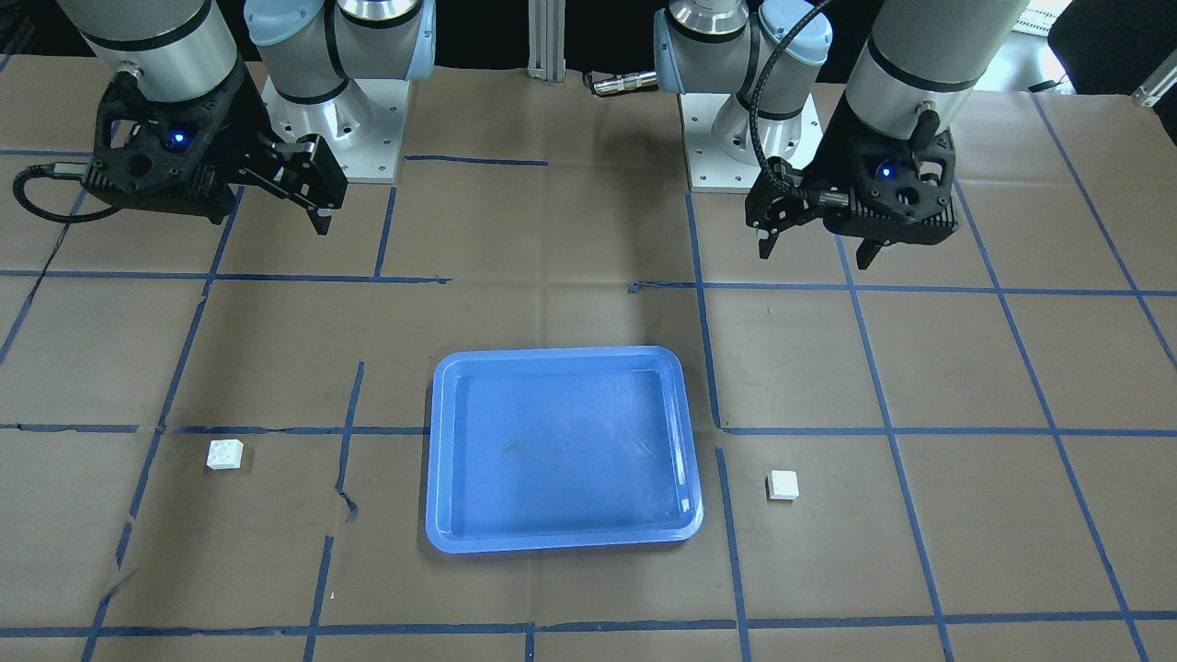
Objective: Assemble white blocks and place on blue tray
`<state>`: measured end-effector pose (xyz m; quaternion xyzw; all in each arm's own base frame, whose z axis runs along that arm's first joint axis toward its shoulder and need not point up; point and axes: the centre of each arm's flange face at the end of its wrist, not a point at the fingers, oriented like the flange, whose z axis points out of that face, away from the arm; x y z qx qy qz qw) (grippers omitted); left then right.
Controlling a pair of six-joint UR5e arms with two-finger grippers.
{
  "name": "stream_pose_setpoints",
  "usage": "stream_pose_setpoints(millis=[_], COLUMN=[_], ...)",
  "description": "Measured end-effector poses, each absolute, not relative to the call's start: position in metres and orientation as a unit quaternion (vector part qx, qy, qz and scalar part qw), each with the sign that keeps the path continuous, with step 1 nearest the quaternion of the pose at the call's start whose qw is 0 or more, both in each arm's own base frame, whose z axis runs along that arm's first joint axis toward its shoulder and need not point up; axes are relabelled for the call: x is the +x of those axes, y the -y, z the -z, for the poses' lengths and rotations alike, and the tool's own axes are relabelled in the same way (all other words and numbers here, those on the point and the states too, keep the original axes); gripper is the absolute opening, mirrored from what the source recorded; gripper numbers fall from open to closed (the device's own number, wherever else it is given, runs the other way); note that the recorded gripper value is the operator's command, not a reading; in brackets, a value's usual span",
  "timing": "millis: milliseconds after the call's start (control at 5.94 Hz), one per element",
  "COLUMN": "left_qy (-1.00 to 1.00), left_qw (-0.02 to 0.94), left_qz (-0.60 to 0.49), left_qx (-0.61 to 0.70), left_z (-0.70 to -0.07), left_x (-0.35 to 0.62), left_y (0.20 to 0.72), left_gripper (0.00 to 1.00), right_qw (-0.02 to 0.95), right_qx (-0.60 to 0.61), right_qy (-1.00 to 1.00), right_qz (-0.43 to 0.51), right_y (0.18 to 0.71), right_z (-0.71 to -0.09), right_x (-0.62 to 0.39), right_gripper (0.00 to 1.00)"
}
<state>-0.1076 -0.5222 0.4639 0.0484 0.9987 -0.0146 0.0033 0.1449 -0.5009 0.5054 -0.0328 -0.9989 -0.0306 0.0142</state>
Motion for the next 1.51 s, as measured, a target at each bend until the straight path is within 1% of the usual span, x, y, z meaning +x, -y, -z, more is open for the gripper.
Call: stream_pose_setpoints(millis=[168,505,673,842,1010,1178,1347,1515], left_qy=[-0.999,-0.999,-0.999,-0.999,-0.999,-1.000,-1.000,-1.000], left_qw=[0.003,0.004,0.005,0.005,0.003,0.002,0.001,0.001], left_qz=[0.021,0.032,0.039,0.034,0.024,0.018,0.014,0.012], left_qx=[0.033,0.023,0.022,0.022,0.022,0.023,0.025,0.028], left_z=[-0.418,-0.318,-0.263,-0.221,-0.195,-0.183,-0.177,-0.175], left_x=[-0.086,-0.068,-0.065,-0.064,-0.064,-0.065,-0.065,-0.065], left_y=[0.556,0.614,0.632,0.635,0.632,0.630,0.629,0.630], left_gripper=[0.99,0.99,0.99,0.99,0.99,0.53,0.24,0.12], right_qw=[0.013,0.002,-0.010,-0.021,-0.029,-0.030,-0.037,-0.062], right_qx=[0.010,0.166,0.264,0.361,0.489,0.614,0.694,0.733], right_qy=[0.999,0.985,0.963,0.931,0.871,0.788,0.719,0.677], right_qz=[0.031,0.037,0.045,0.047,0.042,0.030,0.019,0.002], right_y=[0.501,0.514,0.528,0.541,0.556,0.570,0.584,0.596], right_z=[-0.505,-0.496,-0.486,-0.475,-0.461,-0.449,-0.432,-0.408], right_x=[0.145,0.125,0.094,0.065,0.040,0.015,-0.013,-0.039], right_gripper=[1.00,1.00,1.00,1.00,1.00,1.00,1.00,1.00])
